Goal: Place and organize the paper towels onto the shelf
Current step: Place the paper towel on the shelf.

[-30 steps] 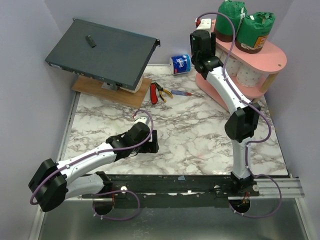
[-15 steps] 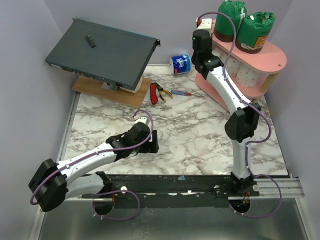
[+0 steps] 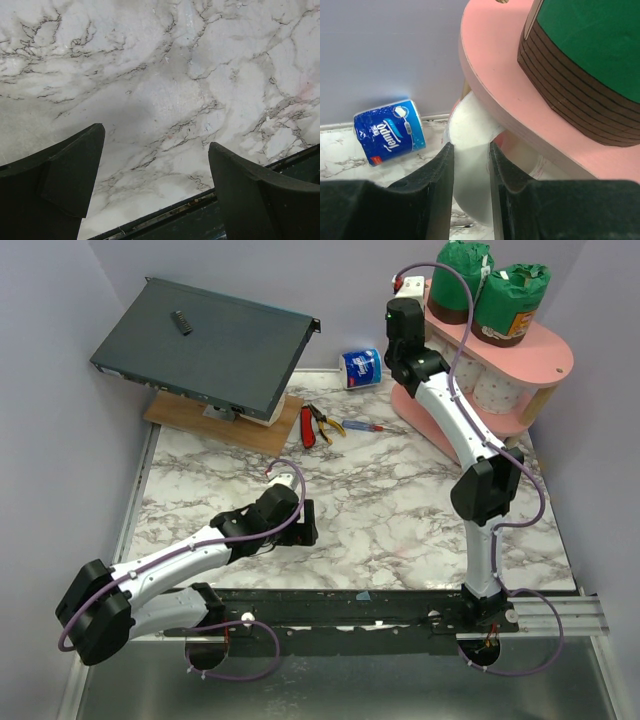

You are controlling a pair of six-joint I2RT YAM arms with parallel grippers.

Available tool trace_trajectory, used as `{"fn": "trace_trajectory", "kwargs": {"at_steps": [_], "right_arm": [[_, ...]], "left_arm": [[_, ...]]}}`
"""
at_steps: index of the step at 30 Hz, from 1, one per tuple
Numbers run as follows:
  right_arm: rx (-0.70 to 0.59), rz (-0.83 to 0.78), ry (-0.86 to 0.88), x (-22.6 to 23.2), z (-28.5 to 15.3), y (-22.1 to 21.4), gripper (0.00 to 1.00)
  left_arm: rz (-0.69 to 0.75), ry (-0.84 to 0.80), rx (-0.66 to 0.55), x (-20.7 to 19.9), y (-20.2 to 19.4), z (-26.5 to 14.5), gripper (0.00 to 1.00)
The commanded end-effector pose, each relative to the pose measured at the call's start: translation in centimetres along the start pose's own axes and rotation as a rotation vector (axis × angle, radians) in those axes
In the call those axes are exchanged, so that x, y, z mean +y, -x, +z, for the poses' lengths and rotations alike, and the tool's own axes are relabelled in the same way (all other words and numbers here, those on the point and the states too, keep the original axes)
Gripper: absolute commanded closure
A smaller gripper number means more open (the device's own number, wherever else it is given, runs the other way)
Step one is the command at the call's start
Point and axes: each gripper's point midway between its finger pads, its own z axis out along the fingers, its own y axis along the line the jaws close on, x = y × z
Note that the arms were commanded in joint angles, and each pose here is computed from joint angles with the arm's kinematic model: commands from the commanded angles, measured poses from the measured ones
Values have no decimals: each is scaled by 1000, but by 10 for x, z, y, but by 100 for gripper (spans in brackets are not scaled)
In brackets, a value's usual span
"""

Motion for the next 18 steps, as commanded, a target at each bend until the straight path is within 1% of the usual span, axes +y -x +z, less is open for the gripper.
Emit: {"fn": "trace_trajectory", "kwargs": {"at_steps": [1,3,5,9,13,16,18], "right_arm": [[-37,1,-61,-29,-14,24,70],[-36,-5,-78,-32,-14,23,67],[-36,-11,-87,-32,-12,21,59],[-33,-7,-81,-30,-11,18,51],[-45,11,-76,-30,-13,24,43],[-58,28,-66,-31,-15,31,39],[-66,34,-61,-31,-17,35,38]], "left_arm": [[10,-35,-18,-7,4,-5,10],[12,-33,-18,-7,3,-5,10],[12,-38,-22,-8,4,-6,10],[14,-36,-18,-8,4,-5,10],[14,-35,-16,-8,3,-4,10],[16,-36,-17,-9,4,-4,10],[16,-35,-17,-10,5,-4,10]]}}
